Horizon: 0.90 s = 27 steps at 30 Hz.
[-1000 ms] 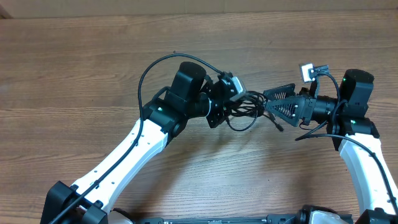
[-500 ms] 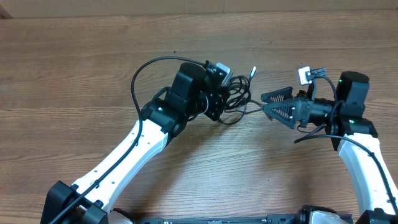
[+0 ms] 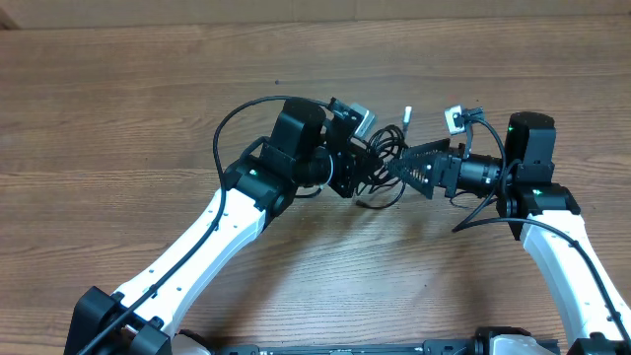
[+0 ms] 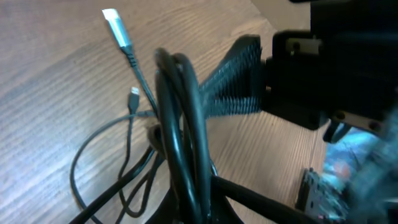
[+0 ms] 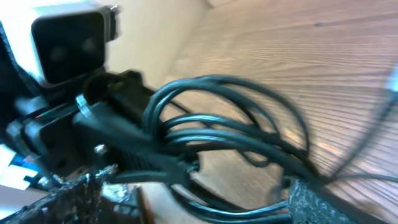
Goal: Untangle cables
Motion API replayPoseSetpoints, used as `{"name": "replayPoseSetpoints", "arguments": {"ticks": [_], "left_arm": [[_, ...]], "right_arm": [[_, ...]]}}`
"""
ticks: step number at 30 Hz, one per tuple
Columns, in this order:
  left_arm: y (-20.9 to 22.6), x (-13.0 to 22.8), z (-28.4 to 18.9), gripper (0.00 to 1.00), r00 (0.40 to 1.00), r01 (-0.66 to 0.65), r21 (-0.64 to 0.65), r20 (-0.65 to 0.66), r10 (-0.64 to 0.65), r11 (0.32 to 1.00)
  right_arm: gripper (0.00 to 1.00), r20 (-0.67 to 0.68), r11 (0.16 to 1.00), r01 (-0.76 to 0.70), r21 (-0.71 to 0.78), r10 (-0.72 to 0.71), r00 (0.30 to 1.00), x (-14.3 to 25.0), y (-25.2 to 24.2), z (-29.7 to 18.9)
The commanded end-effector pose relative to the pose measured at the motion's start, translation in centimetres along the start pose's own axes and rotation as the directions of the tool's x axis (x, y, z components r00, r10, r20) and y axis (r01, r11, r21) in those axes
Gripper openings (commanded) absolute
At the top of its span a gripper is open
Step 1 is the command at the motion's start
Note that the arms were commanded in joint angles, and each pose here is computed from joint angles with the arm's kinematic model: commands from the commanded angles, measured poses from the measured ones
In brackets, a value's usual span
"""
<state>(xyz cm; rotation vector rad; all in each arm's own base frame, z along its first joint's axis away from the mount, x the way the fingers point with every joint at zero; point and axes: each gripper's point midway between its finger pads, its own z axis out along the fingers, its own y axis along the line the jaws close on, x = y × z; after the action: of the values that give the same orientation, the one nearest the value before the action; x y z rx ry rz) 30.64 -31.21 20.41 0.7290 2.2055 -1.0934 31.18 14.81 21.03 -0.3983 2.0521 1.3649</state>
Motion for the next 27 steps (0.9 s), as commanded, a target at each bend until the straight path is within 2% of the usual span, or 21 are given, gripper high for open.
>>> {"name": "replayPoseSetpoints", "arguments": {"ticks": [1, 4, 14, 17, 23, 27], "left_arm": [[-2.0, 0.5, -0.2, 0.04, 0.999, -0.025, 0.11, -0.029, 0.029, 0.994], [-2.8, 0.5, -0.3, 0.04, 0.998, -0.049, 0.158, -0.03, 0.054, 0.986], [-2.7, 0.4, -0.2, 0.04, 0.998, -0.059, 0.142, -0.022, 0.063, 0.988], [-1.7, 0.5, -0.1, 0.04, 0.998, -0.048, 0.089, -0.028, 0.05, 0.995], [3.4, 1.8, -0.4, 0.04, 0.997, 0.048, -0.207, -0.051, -0.059, 0.977], [3.5, 1.9, -0.4, 0.04, 0.995, 0.081, -0.21, -0.046, -0.093, 0.974]], "right_arm": [[0.92, 0.028, 0.99, 0.017, 0.142, -0.021, 0.999, -0.8, -2.3, -0.2], [0.91, 0.026, 0.989, 0.011, 0.149, -0.015, 1.0, -0.7, -2.5, -0.2], [0.9, 0.01, 0.99, -0.015, 0.143, 0.014, 1.0, -0.1, -2.4, -0.1], [0.91, 0.011, 0.99, -0.013, 0.143, 0.012, 1.0, -0.1, -2.4, -0.1], [0.89, 0.03, 0.992, 0.026, 0.125, -0.03, 0.999, -0.9, -2.0, -0.2], [0.91, 0.047, 0.992, 0.125, 0.025, -0.127, 0.991, -1.8, -0.1, -0.1]]}}
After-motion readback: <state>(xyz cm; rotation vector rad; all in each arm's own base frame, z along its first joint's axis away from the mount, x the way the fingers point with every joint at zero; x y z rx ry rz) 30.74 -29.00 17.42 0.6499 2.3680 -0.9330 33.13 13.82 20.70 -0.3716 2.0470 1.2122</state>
